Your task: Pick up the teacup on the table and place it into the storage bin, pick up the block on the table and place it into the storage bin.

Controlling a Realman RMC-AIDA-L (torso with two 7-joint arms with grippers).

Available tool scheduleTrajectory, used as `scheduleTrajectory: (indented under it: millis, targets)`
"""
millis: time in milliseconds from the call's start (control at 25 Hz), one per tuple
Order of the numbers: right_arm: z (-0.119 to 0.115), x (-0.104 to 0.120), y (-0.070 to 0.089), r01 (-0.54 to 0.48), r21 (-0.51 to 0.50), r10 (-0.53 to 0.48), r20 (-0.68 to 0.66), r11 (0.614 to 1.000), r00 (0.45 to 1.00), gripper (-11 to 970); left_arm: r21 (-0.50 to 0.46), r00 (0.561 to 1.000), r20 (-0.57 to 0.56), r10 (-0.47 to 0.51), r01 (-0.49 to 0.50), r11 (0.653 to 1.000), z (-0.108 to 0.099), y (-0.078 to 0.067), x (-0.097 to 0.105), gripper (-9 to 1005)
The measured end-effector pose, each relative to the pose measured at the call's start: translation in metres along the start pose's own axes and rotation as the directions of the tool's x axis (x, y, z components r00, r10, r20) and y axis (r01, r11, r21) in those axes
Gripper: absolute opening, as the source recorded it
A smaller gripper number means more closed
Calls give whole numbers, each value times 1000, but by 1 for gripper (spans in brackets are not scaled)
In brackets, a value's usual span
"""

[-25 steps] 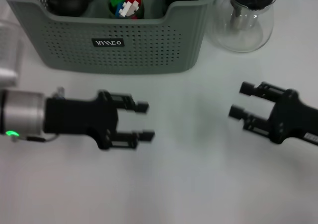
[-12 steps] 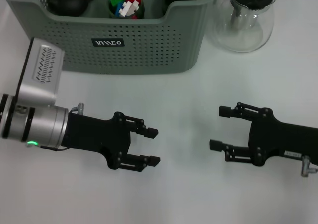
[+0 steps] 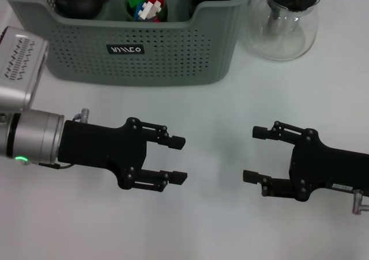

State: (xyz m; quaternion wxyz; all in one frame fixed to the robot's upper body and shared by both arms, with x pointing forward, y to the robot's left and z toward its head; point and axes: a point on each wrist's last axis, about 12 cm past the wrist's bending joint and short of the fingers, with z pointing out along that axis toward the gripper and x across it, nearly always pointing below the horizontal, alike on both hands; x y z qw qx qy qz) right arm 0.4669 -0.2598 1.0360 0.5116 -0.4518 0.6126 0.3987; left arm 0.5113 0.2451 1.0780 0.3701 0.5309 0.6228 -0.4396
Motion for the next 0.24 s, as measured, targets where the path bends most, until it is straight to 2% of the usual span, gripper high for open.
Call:
scheduleTrajectory:
  millis: [240]
  targets:
    - [-3,-7,-2,21,4,-21,40,1000,999,856,11,998,62,25,-25,1000,1,-1,-9,627]
